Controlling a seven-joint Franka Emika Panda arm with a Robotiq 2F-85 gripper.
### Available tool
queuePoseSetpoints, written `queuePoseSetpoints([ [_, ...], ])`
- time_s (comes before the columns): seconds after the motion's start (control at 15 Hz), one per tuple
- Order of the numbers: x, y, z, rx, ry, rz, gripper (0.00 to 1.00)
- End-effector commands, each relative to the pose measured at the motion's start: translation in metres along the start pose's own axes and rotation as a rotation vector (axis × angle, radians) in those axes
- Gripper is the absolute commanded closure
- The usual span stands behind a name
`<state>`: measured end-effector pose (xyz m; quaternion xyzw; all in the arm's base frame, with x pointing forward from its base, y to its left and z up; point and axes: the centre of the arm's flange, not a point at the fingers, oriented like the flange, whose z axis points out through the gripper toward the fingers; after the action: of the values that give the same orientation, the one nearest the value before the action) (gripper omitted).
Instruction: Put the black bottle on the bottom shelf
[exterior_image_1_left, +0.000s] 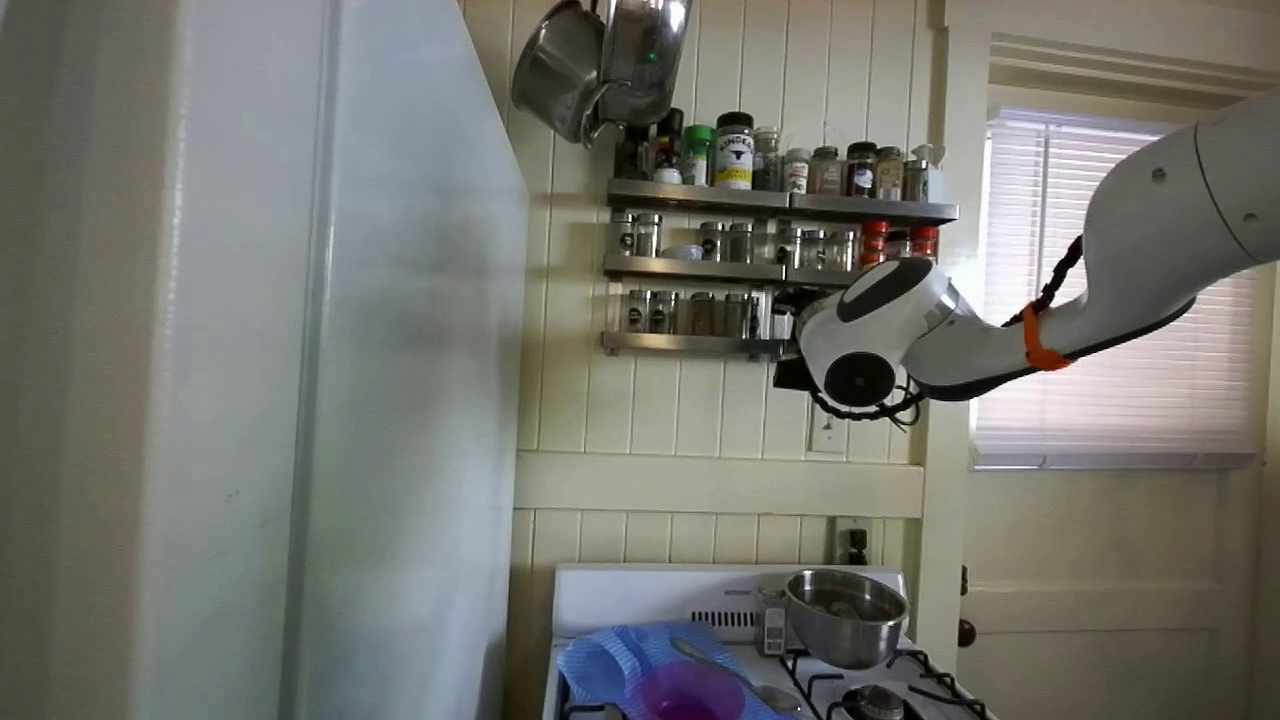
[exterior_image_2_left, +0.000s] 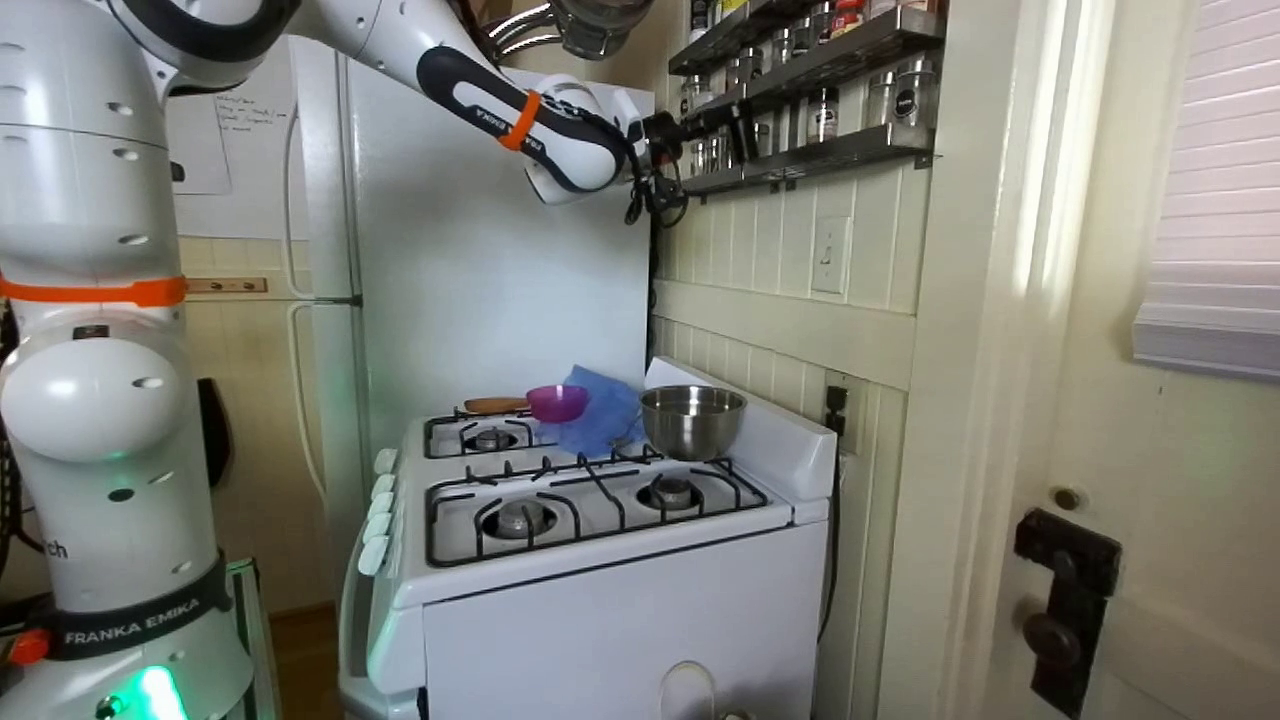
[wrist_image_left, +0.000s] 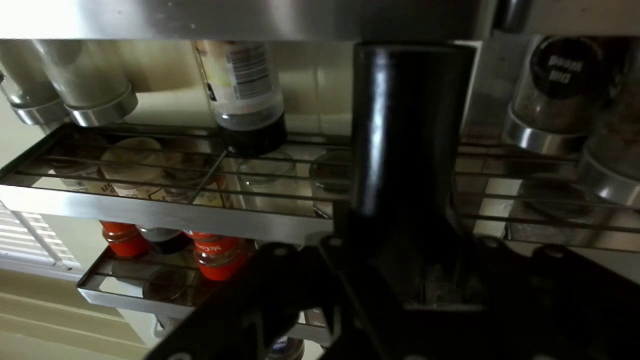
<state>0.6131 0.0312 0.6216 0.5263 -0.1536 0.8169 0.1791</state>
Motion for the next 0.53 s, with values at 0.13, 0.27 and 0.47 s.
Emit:
queuePoseSetpoints([
  [0.13,0.009,-0.001,0.001,-0.010,0.013,0.018,0.82],
  [0.27,0.013,0.001,0.002,-0.016,0.021,0.026,0.82],
  [0.47,0.019,0.005,0.007,-0.025,0.025,0.035,0.82],
])
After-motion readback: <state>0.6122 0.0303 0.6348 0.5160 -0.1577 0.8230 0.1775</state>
